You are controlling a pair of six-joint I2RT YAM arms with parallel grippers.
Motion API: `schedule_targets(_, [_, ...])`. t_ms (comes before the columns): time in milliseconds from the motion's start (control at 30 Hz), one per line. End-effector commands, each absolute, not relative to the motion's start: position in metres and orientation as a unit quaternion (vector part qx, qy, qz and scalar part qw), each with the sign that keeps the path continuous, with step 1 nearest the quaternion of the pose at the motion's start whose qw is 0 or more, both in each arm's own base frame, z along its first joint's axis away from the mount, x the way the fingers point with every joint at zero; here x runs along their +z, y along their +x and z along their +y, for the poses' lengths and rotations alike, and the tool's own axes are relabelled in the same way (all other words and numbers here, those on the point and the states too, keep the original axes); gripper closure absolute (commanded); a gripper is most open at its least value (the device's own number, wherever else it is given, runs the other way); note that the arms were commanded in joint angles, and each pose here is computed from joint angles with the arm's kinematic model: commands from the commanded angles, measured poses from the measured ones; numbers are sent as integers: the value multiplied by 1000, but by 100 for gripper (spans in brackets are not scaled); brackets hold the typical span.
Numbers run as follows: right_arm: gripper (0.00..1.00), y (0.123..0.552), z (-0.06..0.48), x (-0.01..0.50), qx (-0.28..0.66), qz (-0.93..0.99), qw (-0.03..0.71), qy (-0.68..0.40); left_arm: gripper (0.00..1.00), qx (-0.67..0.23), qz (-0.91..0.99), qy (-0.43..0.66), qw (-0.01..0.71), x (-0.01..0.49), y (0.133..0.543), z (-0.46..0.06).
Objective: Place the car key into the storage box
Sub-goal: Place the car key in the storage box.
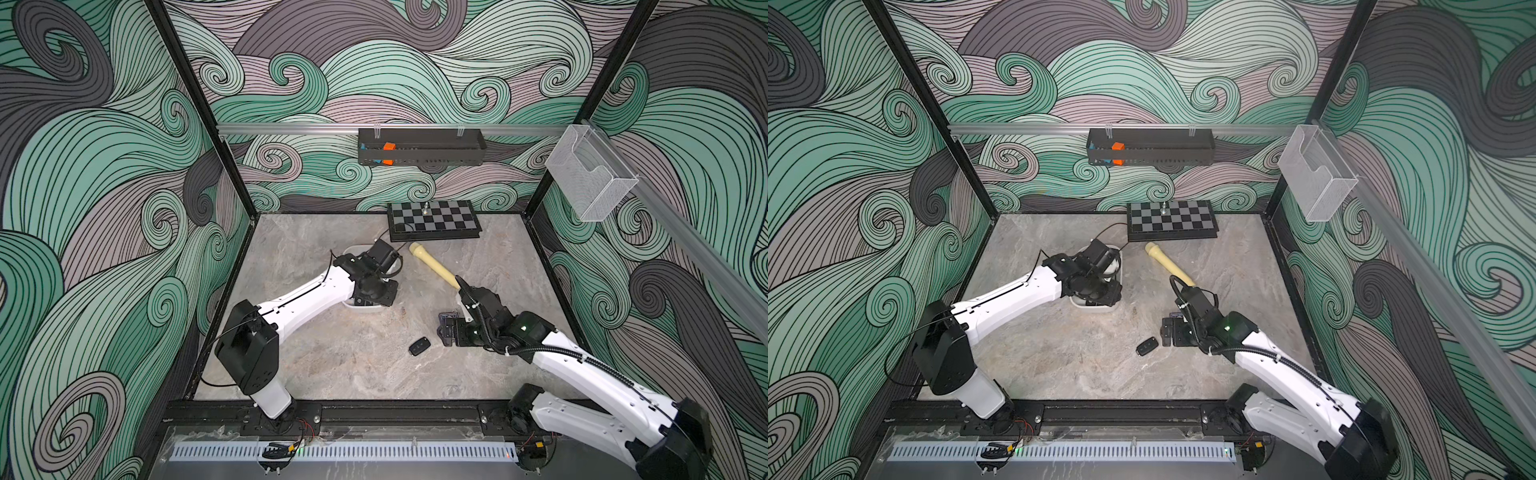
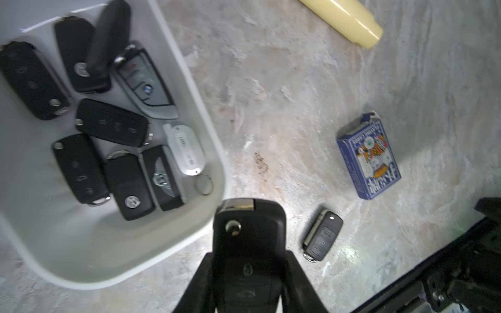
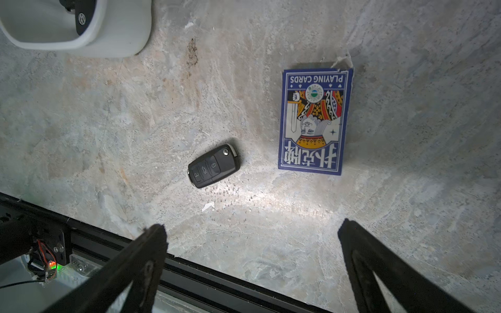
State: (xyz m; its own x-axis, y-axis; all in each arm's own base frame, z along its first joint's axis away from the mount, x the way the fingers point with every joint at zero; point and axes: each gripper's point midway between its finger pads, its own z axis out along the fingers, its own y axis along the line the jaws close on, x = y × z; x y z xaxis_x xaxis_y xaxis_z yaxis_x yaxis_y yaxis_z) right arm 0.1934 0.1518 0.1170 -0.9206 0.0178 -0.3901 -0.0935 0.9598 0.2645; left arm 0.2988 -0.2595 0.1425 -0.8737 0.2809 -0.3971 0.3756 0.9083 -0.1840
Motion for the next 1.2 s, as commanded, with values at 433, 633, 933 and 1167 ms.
schedule_targets(433, [1,245,196,122,143,973,180,-38,70,-60,981,59,175,131,392,-162])
schedule_targets(633, [1,249,205,124,155,972,171,-41,69,-38,984,33,169,106,422,-158])
schedule_targets(933, [1,247,202,126,152,974,165,-46,69,-33,988,26,152,79,442,-165])
schedule_targets(1167, [1,245,197,131,151,972,172,-49,68,-19,991,7,135,58,446,-164])
